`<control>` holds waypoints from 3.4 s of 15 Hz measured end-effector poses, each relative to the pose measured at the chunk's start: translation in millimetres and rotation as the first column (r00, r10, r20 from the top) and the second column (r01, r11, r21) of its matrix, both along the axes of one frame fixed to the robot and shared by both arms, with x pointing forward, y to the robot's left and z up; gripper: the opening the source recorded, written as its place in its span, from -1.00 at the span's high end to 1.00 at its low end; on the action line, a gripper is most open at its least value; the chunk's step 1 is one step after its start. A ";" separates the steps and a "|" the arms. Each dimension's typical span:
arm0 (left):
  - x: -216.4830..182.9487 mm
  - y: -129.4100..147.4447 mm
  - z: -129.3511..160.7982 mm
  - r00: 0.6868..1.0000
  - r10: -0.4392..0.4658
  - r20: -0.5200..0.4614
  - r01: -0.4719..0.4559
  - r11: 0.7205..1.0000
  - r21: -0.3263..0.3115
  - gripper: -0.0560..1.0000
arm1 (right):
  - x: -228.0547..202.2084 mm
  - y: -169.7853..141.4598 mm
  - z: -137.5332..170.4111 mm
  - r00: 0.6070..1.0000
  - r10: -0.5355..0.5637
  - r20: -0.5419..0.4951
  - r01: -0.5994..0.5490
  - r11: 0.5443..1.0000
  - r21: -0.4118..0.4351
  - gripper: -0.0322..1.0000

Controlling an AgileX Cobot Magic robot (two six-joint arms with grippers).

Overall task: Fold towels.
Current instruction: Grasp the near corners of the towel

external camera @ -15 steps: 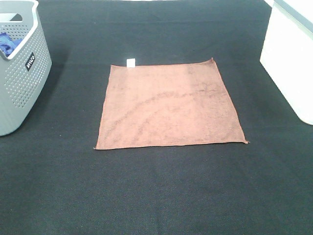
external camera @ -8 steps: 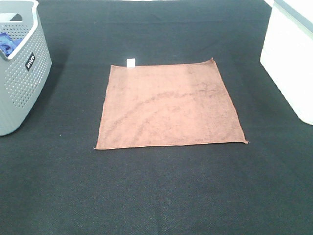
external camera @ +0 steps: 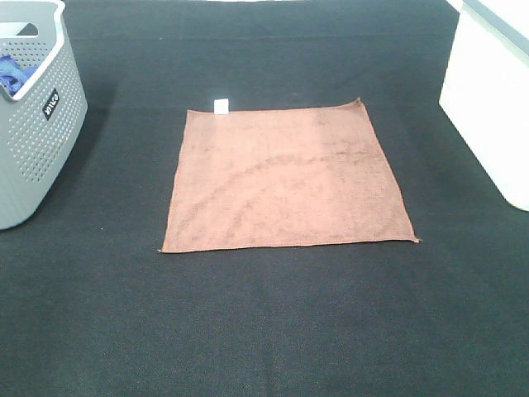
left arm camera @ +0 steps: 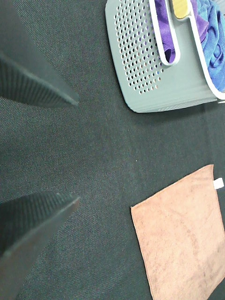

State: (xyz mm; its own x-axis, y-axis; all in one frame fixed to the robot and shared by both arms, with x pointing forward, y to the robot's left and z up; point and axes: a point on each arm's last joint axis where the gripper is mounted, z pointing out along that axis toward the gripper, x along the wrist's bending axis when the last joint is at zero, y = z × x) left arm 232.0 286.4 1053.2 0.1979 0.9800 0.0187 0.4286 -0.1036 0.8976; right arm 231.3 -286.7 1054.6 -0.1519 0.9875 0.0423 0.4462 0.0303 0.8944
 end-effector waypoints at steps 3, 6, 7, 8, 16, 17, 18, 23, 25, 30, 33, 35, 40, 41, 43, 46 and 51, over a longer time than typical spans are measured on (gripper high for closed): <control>0.0 0.0 0.0 1.000 0.000 0.000 0.000 1.000 0.000 -0.11 | 0.0 0.0 0.0 1.000 0.000 0.000 0.000 1.000 0.000 -0.58; 0.0 0.0 0.0 1.000 0.000 0.000 0.000 1.000 0.000 -0.11 | 0.0 0.0 0.0 1.000 0.000 0.000 0.000 1.000 0.000 -0.58; 0.0 0.0 0.0 1.000 0.000 0.000 0.000 1.000 0.000 -0.11 | 0.0 0.0 0.0 1.000 0.000 0.000 0.000 1.000 0.000 -0.58; 0.0 0.0 0.0 1.000 0.000 0.000 0.000 1.000 0.000 -0.11 | 0.0 0.0 0.0 1.000 0.000 0.000 0.000 1.000 0.000 -0.58; 0.0 0.0 0.0 1.000 0.000 0.000 0.000 1.000 0.000 -0.11 | 0.0 0.0 0.0 1.000 0.000 0.000 0.000 1.000 0.000 -0.58; 0.0 0.0 0.0 1.000 0.000 0.000 0.000 1.000 0.000 -0.11 | 0.0 0.0 0.0 1.000 0.000 0.000 0.000 1.000 0.000 -0.58; 0.0 0.0 0.0 1.000 0.000 0.000 0.000 1.000 0.000 -0.11 | 0.0 0.0 0.0 1.000 0.000 0.000 0.000 1.000 0.000 -0.58; 0.0 0.0 0.0 1.000 0.000 0.000 0.000 1.000 0.000 -0.11 | 0.0 0.0 0.0 1.000 0.000 0.000 0.000 1.000 0.000 -0.58; 0.0 0.0 0.0 1.000 0.000 0.000 0.000 1.000 0.000 -0.11 | 0.0 0.0 0.0 1.000 0.000 0.000 0.000 1.000 0.000 -0.58; 0.0 0.0 0.0 1.000 0.000 0.000 0.000 1.000 0.000 -0.11 | 0.0 0.0 0.0 1.000 0.000 0.000 0.000 1.000 0.000 -0.58; -0.2 -0.4 3.5 1.000 -0.001 0.025 0.001 1.000 -0.008 -0.11 | 0.3 0.0 0.8 1.000 -0.001 0.006 0.001 1.000 0.001 -0.58; 13.2 -4.1 24.7 0.985 0.001 0.174 0.017 0.994 -0.104 -0.11 | 12.8 0.8 13.8 0.998 -0.006 0.061 0.005 1.000 0.026 -0.58; 63.1 -14.8 31.7 0.996 -0.005 0.086 0.037 0.926 -0.375 -0.11 | 65.2 1.5 18.9 0.998 -0.040 -0.050 0.043 0.996 0.074 -0.58; 79.2 -16.4 29.3 1.000 -0.003 0.021 0.012 0.906 -0.423 -0.11 | 80.8 1.8 15.6 0.993 -0.049 -0.109 0.058 0.995 0.084 -0.57; 118.1 -18.3 14.0 0.987 -0.004 -0.158 -0.071 0.881 -0.467 -0.11 | 118.0 4.1 3.2 0.969 -0.060 -0.238 0.093 0.987 0.128 -0.55; 163.7 -24.2 -19.9 0.928 -0.077 -0.364 -0.104 0.885 -0.454 -0.11 | 159.9 8.4 -19.1 0.919 -0.059 -0.389 0.141 0.973 0.185 -0.55; 223.0 -42.7 -78.6 0.817 -0.275 -0.507 -0.097 0.801 -0.591 -0.11 | 232.6 12.1 -36.5 0.839 -0.027 -0.544 0.130 0.980 0.152 -0.55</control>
State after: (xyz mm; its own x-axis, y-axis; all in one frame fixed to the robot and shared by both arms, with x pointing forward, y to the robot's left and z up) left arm 455.0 243.7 974.6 0.0776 0.7402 -0.6679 0.8703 0.2765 0.4075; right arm 463.9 -274.6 1018.1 0.0238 0.9633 0.2673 0.8511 -0.1598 0.5001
